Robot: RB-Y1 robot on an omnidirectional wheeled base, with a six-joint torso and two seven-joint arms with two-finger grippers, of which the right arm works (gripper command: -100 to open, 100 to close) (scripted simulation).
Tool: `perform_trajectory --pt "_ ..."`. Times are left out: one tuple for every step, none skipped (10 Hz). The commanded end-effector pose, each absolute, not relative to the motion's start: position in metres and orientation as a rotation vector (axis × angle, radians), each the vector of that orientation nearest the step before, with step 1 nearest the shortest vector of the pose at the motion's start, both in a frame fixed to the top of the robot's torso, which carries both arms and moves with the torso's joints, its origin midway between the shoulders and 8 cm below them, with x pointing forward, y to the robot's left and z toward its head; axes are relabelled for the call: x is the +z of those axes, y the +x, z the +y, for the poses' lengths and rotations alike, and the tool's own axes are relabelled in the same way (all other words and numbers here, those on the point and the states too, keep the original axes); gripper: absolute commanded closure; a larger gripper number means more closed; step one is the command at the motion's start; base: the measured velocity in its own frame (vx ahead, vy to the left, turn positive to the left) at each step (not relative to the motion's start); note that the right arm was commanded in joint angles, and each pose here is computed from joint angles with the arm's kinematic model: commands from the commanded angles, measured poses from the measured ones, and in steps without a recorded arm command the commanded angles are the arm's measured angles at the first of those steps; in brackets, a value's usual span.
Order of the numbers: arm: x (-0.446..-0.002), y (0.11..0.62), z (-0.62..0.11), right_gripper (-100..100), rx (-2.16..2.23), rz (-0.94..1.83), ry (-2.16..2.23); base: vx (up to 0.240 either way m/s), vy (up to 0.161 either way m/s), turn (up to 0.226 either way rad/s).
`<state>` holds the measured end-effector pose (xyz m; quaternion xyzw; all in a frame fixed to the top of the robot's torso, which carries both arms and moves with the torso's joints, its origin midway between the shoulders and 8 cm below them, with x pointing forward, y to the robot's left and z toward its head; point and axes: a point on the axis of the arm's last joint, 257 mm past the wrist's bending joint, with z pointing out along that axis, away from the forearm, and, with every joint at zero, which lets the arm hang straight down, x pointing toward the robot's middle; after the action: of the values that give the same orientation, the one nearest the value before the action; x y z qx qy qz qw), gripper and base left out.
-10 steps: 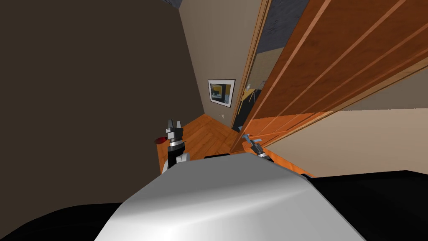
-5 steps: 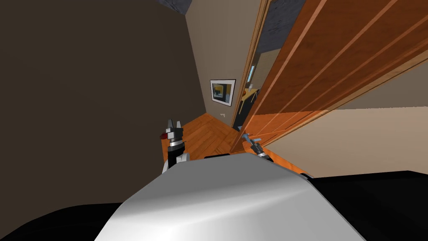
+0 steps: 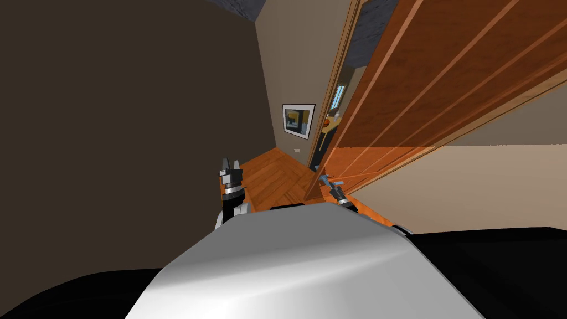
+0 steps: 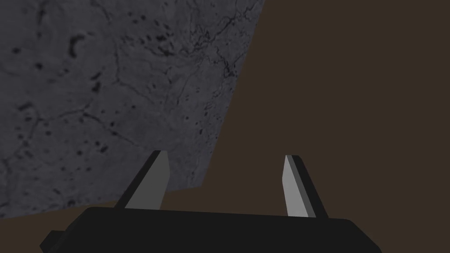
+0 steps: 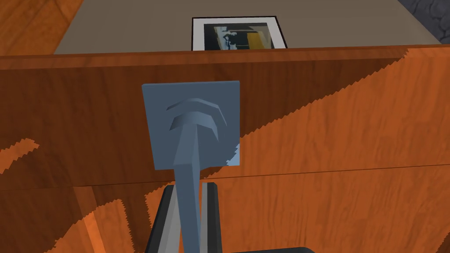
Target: Pull the door open
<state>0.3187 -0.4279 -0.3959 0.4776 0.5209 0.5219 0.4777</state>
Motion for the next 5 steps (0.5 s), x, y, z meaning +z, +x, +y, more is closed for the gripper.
perform_trajectory --pt "-0.397 0.328 -0.427 100 1.265 1.267 1.173 -0.216 -0.077 0.174" --pt "-0.397 0.334 -0.426 100 1.26 1.262 1.175 -0.2 -0.103 0.166" --pt "-0.397 0.34 -0.425 100 1.256 1.257 1.178 -0.211 -0.097 0.177" --pt "-0.397 0.34 -0.425 100 1.256 1.257 1.178 -0.139 -0.035 0.067" --pt "-0.397 0.344 -0.424 100 1.253 1.255 1.179 -0.082 -0.013 0.024"
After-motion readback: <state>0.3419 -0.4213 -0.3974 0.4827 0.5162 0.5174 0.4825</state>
